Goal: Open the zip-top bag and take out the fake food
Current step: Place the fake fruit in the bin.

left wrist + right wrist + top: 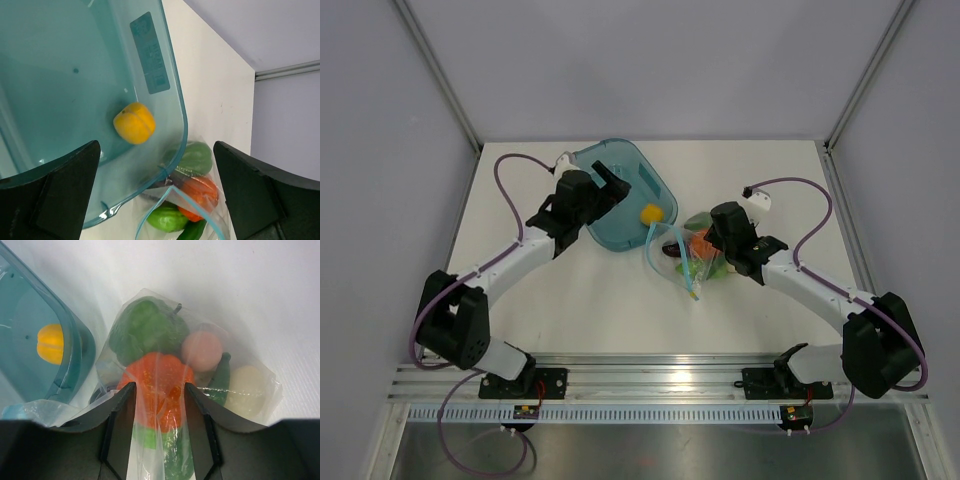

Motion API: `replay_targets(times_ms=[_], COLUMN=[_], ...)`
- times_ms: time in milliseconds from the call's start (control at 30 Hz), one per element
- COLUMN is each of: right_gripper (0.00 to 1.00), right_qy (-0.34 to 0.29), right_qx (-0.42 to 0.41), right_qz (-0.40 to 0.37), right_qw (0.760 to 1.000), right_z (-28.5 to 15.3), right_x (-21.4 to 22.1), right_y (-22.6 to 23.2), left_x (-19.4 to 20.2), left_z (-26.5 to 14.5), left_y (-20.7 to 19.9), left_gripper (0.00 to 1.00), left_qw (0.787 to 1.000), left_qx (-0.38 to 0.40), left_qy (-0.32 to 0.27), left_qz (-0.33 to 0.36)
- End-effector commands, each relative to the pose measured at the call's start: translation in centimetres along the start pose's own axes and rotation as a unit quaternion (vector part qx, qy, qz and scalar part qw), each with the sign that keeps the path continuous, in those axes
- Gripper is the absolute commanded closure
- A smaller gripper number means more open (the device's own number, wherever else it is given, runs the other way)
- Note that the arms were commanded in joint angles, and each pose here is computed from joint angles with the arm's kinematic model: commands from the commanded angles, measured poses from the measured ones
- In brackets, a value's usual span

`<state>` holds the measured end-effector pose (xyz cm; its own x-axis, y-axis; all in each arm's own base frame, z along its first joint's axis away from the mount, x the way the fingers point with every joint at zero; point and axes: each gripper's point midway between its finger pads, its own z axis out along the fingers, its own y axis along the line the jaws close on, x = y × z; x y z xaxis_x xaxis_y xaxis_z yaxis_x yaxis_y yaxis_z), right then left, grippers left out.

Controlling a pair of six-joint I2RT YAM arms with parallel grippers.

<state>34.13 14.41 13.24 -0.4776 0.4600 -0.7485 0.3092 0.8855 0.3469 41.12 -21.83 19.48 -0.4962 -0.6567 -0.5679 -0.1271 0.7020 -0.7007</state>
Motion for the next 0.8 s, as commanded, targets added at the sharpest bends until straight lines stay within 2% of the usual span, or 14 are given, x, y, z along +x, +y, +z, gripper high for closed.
replay_targets(times_ms=[0, 267, 500, 700, 767], right_gripper=[0.49, 0.40, 0.38, 0.29, 0.28], right_qy=[-0.026, -0.031, -0.026, -0.021, -0.016], right_qx=[0.018, 0.007, 0.004, 0.001, -0.005], right_qz=[-0.001, 0.001, 0.002, 0.000, -0.001], right_qw=[0.999, 0.999, 1.000, 1.000, 1.000], right_z=[-0.3, -0.7, -0.8, -0.4, -0.3], right_x=[-1.4, -1.7, -1.6, -1.3, -1.1], right_y=[-0.9, -0.8, -0.6, -0.5, 0.0], left_x=[-0.8, 1.5, 5.3, 9.0, 9.8], left_z=[-2.4, -6.2, -7.3, -7.9, -8.1], left_y=[-0.4, -1.2, -2.0, 0.3, 1.4], left_gripper=[0.01, 0.01, 0.04, 0.07, 0.08], left_qw=[0.999, 0.997, 0.995, 0.993, 0.993], left_qx=[0.023, 0.075, 0.097, 0.106, 0.104], left_qy=[-0.020, -0.007, 0.026, 0.052, 0.059], left_qz=[-0.014, -0.020, 0.000, 0.002, -0.001])
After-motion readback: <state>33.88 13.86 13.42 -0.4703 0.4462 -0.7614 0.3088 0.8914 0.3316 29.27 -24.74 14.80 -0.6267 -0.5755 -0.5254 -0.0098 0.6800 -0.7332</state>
